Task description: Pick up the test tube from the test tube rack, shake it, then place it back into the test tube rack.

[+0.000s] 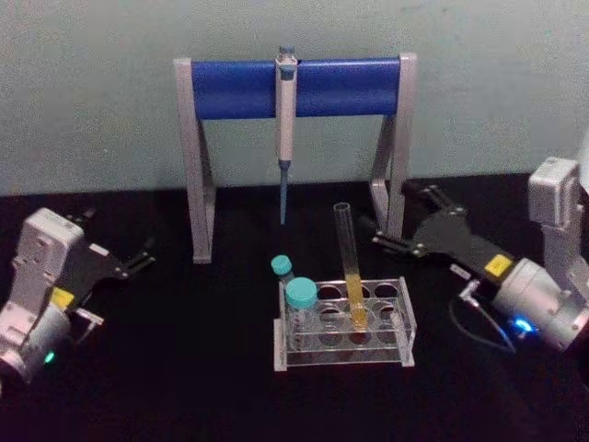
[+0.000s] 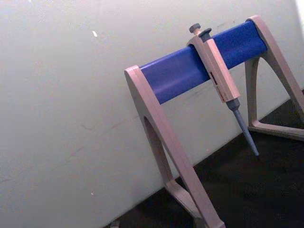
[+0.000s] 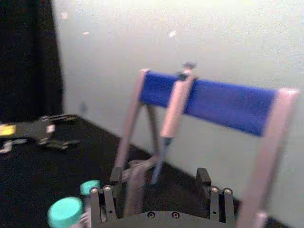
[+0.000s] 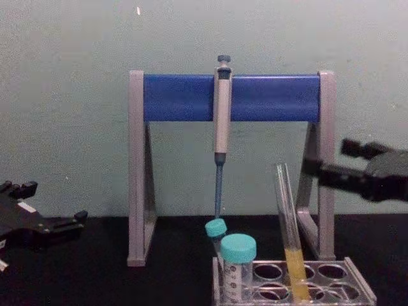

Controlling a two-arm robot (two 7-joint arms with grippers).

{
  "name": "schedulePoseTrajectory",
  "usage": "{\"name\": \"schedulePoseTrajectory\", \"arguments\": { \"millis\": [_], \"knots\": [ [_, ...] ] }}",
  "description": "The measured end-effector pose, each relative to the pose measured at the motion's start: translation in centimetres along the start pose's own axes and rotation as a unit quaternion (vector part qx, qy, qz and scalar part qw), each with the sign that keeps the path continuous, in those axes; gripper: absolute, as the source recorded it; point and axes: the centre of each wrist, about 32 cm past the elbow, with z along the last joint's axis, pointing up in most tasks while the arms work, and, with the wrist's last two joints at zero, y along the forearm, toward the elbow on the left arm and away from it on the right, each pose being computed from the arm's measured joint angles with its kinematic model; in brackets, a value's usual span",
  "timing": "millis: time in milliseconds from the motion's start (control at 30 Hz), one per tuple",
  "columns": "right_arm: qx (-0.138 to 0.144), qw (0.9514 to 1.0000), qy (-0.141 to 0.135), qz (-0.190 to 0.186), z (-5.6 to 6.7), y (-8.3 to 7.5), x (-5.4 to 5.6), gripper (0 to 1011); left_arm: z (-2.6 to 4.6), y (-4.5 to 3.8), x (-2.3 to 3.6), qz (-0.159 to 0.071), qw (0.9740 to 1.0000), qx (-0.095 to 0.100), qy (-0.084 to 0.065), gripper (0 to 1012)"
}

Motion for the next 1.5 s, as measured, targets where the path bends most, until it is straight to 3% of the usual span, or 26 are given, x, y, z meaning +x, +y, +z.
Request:
{"name": "schedulePoseTrajectory", "arguments": {
  "millis": [133, 233, 333, 367, 467, 600, 733, 900, 1500],
  "knots": [
    [-0.001, 0.9981, -0.013, -0.060, 0.7, -0.8, -0.6, 1000, 0.00, 0.00, 0.00, 0.000, 1.0000, 0.000, 0.000, 1002],
    [-0.023, 0.9918, -0.023, -0.124, 0.9, -1.4, -1.1, 1000, 0.00, 0.00, 0.00, 0.000, 1.0000, 0.000, 0.000, 1001],
    [-0.042, 0.9858, -0.026, -0.160, 0.8, -1.4, -1.4, 1000, 0.00, 0.00, 0.00, 0.000, 1.0000, 0.000, 0.000, 1001],
    [-0.055, 0.9815, -0.027, -0.181, 0.6, -1.4, -1.6, 1000, 0.00, 0.00, 0.00, 0.000, 1.0000, 0.000, 0.000, 1001],
    [-0.084, 0.9734, -0.026, -0.212, -0.1, -1.3, -1.9, 1000, 0.00, 0.00, 0.00, 0.000, 1.0000, 0.000, 0.000, 1001],
    [-0.114, 0.9659, -0.023, -0.231, -0.9, -1.2, -2.3, 1000, 0.00, 0.00, 0.00, 0.000, 1.0000, 0.000, 0.000, 1001],
    [-0.138, 0.9615, -0.018, -0.237, -1.5, -1.2, -2.5, 1000, 0.00, 0.00, 0.00, 0.000, 1.0000, 0.000, 0.000, 1001],
    [-0.149, 0.9584, -0.009, -0.243, -1.9, -1.3, -2.5, 1000, 0.00, 0.00, 0.00, 0.000, 1.0000, 0.000, 0.000, 1001],
    [-0.148, 0.9591, -0.011, -0.241, -1.8, -1.3, -2.5, 1000, 0.00, 0.00, 0.00, 0.000, 1.0000, 0.000, 0.000, 1001]
  ]
}}
